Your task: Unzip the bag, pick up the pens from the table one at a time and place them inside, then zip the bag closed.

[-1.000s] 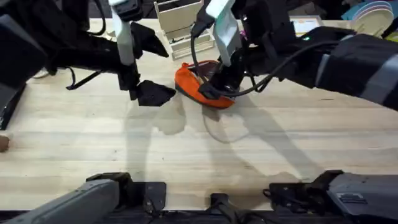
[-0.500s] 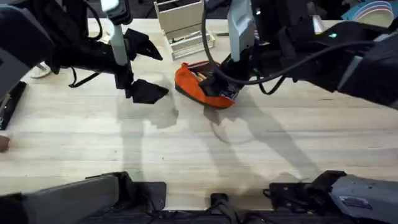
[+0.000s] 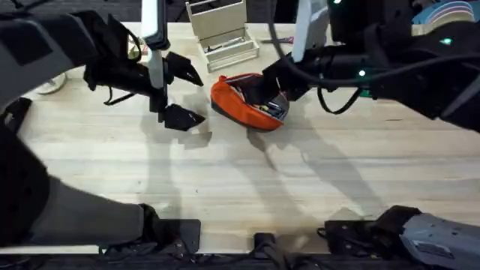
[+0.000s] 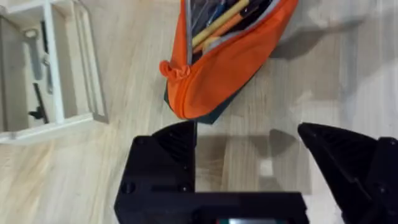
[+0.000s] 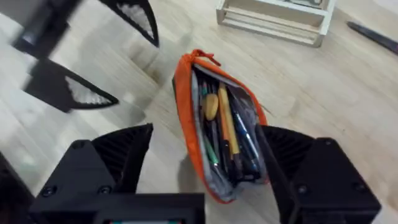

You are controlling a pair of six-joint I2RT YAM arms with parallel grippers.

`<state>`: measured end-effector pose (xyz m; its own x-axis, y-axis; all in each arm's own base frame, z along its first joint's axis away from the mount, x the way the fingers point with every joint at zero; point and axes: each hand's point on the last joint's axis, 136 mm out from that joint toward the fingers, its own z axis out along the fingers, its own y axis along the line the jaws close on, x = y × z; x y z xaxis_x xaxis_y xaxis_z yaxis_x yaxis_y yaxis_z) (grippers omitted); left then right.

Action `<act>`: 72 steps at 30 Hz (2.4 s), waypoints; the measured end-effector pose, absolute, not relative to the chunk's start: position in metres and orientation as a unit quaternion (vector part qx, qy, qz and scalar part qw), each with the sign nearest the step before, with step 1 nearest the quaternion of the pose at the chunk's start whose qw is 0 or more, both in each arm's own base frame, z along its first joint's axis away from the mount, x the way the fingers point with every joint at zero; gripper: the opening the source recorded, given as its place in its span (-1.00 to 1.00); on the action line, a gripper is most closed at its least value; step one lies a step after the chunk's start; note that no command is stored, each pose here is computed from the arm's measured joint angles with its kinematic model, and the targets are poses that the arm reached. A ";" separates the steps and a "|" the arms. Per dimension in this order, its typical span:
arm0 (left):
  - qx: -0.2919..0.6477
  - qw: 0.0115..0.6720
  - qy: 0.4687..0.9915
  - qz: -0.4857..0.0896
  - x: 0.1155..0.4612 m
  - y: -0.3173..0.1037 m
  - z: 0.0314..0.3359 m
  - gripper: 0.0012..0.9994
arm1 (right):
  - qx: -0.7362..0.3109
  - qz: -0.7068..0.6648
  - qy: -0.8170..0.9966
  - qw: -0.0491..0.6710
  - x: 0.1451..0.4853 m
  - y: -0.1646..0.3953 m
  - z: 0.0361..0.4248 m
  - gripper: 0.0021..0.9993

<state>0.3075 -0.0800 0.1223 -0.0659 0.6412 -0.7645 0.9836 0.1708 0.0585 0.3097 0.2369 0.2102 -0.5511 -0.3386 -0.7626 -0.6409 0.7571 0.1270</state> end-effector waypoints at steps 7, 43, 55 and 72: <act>0.587 0.340 0.681 -0.276 0.316 -0.082 0.101 0.99 | -0.222 0.229 0.873 0.370 0.308 0.236 0.217 1.00; 0.521 0.400 0.703 -0.272 0.331 -0.042 0.113 0.99 | -0.189 0.255 0.885 0.341 0.352 0.286 0.258 1.00; 0.521 0.401 0.702 -0.273 0.331 -0.042 0.113 0.99 | -0.183 0.245 0.900 0.310 0.378 0.306 0.204 1.00; 0.519 0.406 0.700 -0.276 0.331 -0.043 0.115 0.99 | -0.157 0.240 0.918 0.274 0.400 0.321 0.140 1.00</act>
<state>0.3310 -0.0428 0.1150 -0.1322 0.5032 -0.8540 0.9504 0.3089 0.0349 0.3997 0.3209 0.1404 -0.8006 -0.1574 -0.5781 -0.4198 0.8358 0.3538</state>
